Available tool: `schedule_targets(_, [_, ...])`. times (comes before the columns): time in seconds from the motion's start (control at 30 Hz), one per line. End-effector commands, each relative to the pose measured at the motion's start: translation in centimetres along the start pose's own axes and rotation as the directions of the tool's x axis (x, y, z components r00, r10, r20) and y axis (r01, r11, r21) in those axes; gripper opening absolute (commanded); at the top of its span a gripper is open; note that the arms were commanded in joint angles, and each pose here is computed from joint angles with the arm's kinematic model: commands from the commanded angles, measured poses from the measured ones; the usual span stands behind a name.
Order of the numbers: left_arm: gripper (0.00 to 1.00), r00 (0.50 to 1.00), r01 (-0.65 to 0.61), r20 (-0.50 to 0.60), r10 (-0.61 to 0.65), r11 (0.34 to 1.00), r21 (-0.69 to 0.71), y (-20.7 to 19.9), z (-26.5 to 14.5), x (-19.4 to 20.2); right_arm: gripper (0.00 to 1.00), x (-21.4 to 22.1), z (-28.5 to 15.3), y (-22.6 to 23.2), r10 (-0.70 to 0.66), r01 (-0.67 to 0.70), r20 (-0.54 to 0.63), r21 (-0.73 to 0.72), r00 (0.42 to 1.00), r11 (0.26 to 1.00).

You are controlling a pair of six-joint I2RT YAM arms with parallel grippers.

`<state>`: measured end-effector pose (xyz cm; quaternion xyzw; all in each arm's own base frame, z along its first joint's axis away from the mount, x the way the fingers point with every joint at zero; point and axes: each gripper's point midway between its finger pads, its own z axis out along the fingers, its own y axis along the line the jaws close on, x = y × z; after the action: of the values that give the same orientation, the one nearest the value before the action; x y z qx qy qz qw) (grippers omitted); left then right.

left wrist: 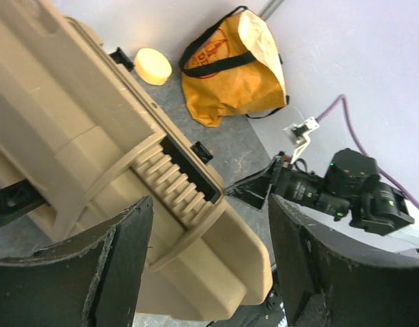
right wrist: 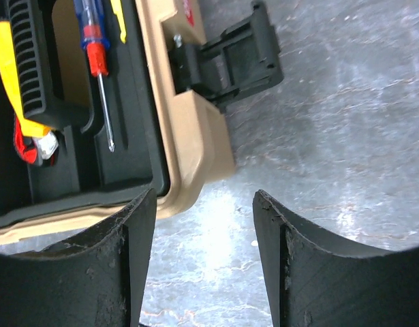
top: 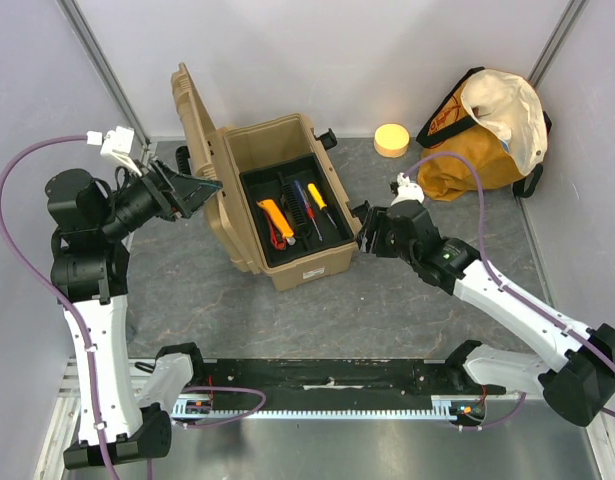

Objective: Pack the tool kit

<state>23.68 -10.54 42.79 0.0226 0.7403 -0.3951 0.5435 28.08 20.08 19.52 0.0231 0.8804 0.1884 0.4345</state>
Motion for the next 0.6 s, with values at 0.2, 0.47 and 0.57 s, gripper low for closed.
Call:
schedule_targets(0.2, [0.72,0.998,0.056,-0.003,-0.056,0.974,0.221,-2.9,1.1,-1.1,0.63,1.3,1.2,3.1,0.110,-0.115,-0.039,-0.170,0.993,0.979])
schedule_targets(0.47, [0.72,0.994,0.105,-0.028,-0.101,0.966,0.236,-1.7,2.7,-0.5,0.62,1.7,1.4,3.0,0.119,-0.125,-0.045,-0.172,0.992,0.977])
schedule_targets(0.57, [0.72,0.993,0.120,-0.039,-0.114,0.963,0.240,-1.5,3.5,-0.1,0.62,1.4,1.3,3.1,0.122,-0.126,-0.035,-0.175,0.992,0.976])
